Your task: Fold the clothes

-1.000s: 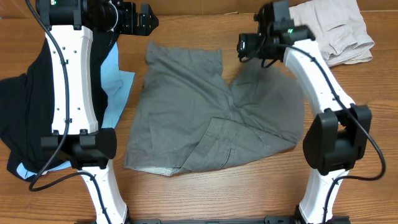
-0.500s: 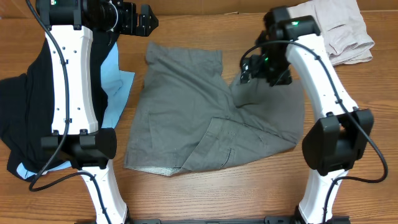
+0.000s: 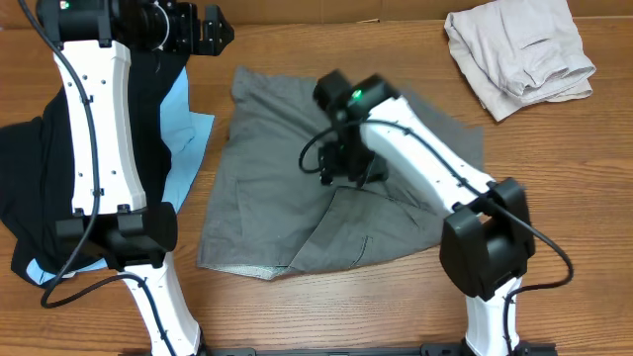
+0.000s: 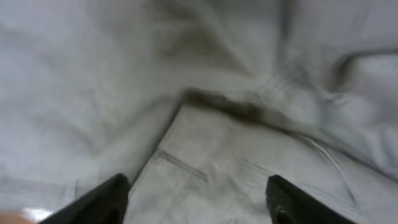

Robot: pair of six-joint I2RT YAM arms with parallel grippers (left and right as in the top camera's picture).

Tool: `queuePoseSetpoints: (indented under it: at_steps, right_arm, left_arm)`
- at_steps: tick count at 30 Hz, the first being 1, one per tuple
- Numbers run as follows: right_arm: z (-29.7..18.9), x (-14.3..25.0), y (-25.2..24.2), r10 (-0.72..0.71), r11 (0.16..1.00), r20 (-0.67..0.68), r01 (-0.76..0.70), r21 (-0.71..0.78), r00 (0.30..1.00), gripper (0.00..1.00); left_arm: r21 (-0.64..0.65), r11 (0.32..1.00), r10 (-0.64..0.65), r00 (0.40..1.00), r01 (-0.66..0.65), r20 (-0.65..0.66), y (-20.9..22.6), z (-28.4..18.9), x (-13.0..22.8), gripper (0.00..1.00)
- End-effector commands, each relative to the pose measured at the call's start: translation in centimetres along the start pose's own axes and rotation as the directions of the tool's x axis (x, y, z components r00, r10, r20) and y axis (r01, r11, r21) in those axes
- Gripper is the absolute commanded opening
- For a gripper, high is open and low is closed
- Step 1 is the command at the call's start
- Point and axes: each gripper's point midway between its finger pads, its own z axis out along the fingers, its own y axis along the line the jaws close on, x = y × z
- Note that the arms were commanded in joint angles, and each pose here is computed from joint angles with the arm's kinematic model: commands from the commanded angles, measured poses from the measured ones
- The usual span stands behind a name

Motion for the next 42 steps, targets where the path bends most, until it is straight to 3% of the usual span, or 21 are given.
queuePoseSetpoints:
  at_steps: [1, 11, 16, 24, 26, 28, 36, 42]
  right_arm:
    - [1.6, 0.1, 0.0, 0.08, 0.996, 0.05, -0.081, 0.026, 0.996, 0.69]
    - [4.9, -0.2, -0.8, 0.065, 0.996, 0.086, -0.069, 0.05, 0.994, 0.7]
    - [5.0, 0.3, -1.1, 0.069, 0.995, 0.068, -0.073, 0.065, 0.995, 0.64]
    - [5.0, 0.4, -1.6, 0.072, 0.993, 0.065, -0.078, 0.087, 0.995, 0.39]
    - [5.2, 0.6, -1.7, 0.073, 0.993, 0.06, -0.078, 0.091, 0.996, 0.26]
    - [5.3, 0.8, -2.0, 0.073, 0.992, 0.055, -0.078, 0.103, 0.996, 0.04]
    - [0.2, 1.4, -2.9, 0.114, 0.989, 0.079, -0.121, 0.089, 0.99, 0.04]
    - [-5.2, 4.8, -3.0, 0.126, 0.992, 0.055, -0.126, 0.009, 0.991, 0.04]
  left_arm:
    - [-0.011, 1.0, -0.02, 1.0, 0.02, -0.021, 1.0, 0.5, 0.5, 1.0]
    - [-0.009, 1.0, -0.025, 0.999, 0.024, -0.031, 0.9, 0.5, 0.7, 1.0]
    - [-0.009, 1.0, -0.027, 0.999, 0.026, -0.035, 0.9, 0.5, 0.8, 1.0]
    - [-0.009, 0.999, -0.034, 0.998, 0.033, -0.049, 0.9, 0.5, 1.2, 1.0]
    - [-0.009, 0.999, -0.033, 0.998, 0.033, -0.049, 0.9, 0.5, 1.2, 1.0]
    - [-0.009, 0.999, -0.034, 0.998, 0.033, -0.049, 0.9, 0.5, 1.2, 1.0]
    - [-0.011, 0.999, -0.033, 0.998, 0.032, -0.048, 0.9, 0.5, 1.2, 1.0]
    - [-0.042, 0.999, -0.033, 0.998, 0.031, -0.051, 1.4, 0.5, 1.2, 1.0]
